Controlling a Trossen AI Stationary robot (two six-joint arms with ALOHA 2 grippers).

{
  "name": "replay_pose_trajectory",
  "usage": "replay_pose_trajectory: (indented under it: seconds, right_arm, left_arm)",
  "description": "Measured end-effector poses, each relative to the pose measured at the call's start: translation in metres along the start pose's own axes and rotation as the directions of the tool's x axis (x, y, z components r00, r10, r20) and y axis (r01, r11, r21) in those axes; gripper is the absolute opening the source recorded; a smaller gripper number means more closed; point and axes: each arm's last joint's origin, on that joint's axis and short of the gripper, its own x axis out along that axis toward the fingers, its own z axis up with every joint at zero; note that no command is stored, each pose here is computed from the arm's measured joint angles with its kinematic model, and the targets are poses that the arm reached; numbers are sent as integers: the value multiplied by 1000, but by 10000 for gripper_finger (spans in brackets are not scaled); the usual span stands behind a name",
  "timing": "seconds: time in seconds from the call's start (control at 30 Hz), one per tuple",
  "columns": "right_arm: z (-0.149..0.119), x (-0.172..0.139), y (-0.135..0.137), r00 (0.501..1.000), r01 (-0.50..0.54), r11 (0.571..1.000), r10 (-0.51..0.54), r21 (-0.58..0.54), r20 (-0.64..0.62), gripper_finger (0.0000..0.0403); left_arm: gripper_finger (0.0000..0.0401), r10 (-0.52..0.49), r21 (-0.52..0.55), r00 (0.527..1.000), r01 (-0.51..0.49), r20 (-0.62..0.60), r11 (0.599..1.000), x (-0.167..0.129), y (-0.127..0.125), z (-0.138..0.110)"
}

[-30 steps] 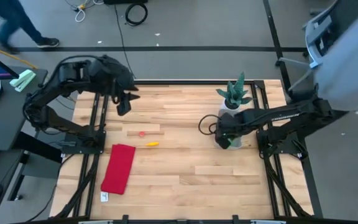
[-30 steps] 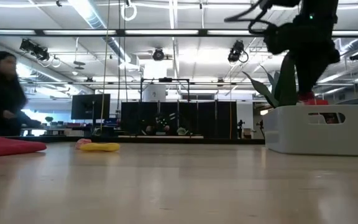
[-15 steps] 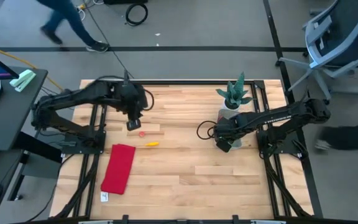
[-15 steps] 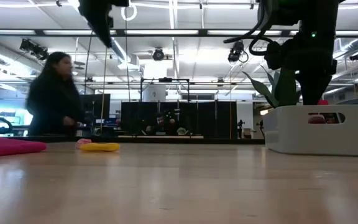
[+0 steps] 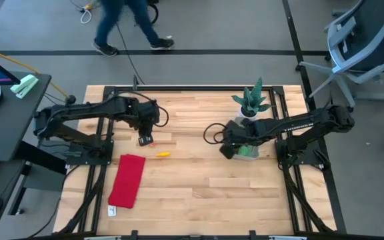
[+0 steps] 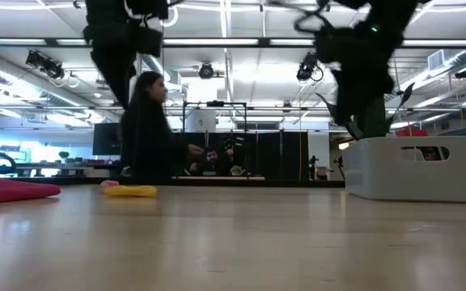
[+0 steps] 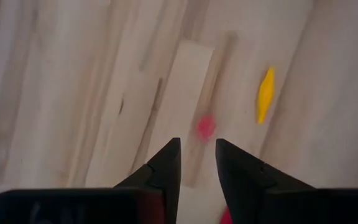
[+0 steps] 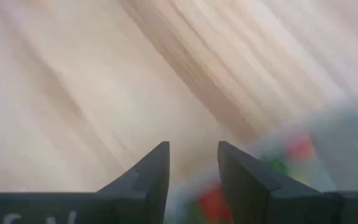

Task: Pick and placing Produce into tupperware
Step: Put the peach into the bin

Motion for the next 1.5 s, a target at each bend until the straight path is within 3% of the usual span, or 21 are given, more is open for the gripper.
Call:
replay_pose_trajectory:
  seconds: [0.1,0.23,0.5,0.67,0.87,1.17,1.5]
  right_arm:
    - [15,-3,14,980,-105,988,123,-115,156,142]
    - [27,-7,23,936,-157,969,208,-191,284,142]
    - [36,-10,22,900,-46,987,109,-156,423,142]
    - [38,-10,19,893,-6,991,64,-131,445,142]
    - [40,-9,17,893,-1,993,56,-122,446,142]
    - [40,-9,16,893,1,993,53,-120,446,142]
    - [40,-9,16,894,2,993,52,-120,444,142]
  left_arm:
    - [125,3,48,999,0,-49,999,21,-2,-12]
    - [161,6,73,995,2,-99,997,53,-3,-31]
    - [215,1,144,1000,1,-19,990,99,-6,-55]
    - [224,0,134,1000,-1,5,991,103,-5,-56]
    - [218,-82,65,996,80,26,995,103,-8,-54]
    - [217,-81,-44,997,81,-2,996,110,-9,-53]
    - [203,-76,-63,996,73,-36,995,133,-10,-48]
